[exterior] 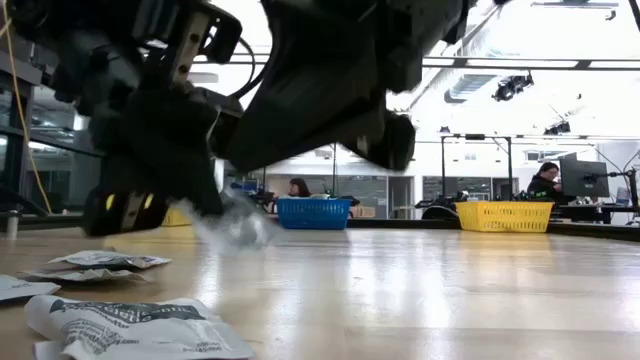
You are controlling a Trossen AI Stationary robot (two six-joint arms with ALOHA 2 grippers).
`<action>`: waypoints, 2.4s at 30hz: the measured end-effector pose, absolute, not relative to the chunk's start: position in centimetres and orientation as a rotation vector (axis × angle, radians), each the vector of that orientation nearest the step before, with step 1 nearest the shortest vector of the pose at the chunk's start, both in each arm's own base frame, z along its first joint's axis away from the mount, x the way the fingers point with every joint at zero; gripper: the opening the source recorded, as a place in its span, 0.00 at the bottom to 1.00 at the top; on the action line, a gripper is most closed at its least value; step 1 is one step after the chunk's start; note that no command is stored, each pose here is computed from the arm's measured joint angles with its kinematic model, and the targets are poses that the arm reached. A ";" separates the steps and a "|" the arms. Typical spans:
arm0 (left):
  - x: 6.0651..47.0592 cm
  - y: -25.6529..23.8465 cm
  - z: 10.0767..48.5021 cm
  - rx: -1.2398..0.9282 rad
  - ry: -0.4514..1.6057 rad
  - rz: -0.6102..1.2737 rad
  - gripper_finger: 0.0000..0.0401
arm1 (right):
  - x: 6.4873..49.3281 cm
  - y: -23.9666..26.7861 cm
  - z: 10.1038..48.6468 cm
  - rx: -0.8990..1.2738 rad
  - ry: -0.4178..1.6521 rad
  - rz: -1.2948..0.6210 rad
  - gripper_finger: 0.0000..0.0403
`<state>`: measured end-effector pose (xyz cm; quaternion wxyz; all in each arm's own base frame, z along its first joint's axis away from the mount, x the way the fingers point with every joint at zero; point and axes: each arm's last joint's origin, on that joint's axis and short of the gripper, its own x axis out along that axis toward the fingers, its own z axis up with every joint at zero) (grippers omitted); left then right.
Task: Pick & Place First Aid Supplies
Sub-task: Put the gray towelette pack into the left yellow bin
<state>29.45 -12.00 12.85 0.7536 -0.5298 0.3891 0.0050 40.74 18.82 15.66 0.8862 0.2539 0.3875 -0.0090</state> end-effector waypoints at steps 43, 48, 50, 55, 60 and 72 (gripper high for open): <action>12.3 17.1 23.1 -0.829 0.479 1.280 0.00 | 39.2 3.6 25.0 0.523 0.742 -0.413 0.00; 13.1 18.0 21.6 -0.835 0.545 1.292 0.00 | 39.3 3.2 25.0 0.531 0.743 -0.421 0.00; 13.3 18.5 21.0 -0.825 0.564 1.325 0.00 | 39.3 3.1 25.0 0.540 0.741 -0.426 0.00; 13.4 18.9 20.6 -0.778 0.561 1.405 0.00 | 39.3 3.1 25.0 0.549 0.740 -0.430 0.00; 13.0 19.0 20.6 -0.739 0.567 1.478 0.00 | 39.2 3.1 25.0 0.555 0.739 -0.435 0.00; 12.3 19.5 20.5 -0.802 0.587 1.389 0.21 | 39.2 3.3 25.0 0.563 0.743 -0.432 0.00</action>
